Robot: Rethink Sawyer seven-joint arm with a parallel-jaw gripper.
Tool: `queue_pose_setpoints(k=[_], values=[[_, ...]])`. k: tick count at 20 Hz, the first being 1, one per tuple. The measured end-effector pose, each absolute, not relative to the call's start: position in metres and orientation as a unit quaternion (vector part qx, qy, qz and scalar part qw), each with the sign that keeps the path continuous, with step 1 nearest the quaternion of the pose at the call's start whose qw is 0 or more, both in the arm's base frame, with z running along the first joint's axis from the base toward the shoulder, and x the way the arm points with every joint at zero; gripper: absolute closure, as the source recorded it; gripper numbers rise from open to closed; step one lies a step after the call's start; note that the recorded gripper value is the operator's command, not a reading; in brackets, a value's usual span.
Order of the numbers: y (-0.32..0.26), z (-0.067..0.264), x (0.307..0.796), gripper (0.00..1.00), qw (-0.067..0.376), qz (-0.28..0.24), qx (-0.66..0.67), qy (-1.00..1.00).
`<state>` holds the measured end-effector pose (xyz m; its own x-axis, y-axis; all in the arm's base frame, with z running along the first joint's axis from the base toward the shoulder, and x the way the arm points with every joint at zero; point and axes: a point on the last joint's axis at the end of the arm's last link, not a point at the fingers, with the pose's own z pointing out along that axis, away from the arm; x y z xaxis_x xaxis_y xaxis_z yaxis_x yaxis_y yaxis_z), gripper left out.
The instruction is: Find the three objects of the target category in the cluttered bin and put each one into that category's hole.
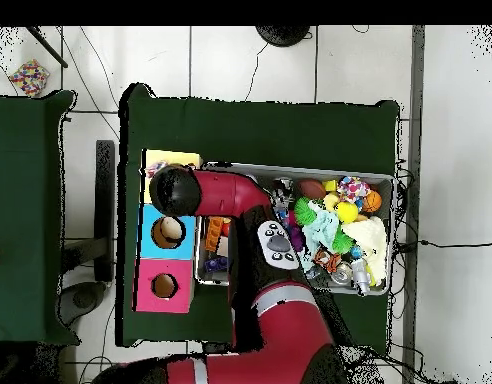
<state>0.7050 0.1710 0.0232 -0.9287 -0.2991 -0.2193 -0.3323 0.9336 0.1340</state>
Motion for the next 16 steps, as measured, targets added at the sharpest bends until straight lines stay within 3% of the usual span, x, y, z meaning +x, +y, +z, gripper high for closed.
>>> queue_pose_setpoints(k=[16], values=[[0.161,0.060,0.704,0.00,0.055,0.094,-0.167,0.980]])
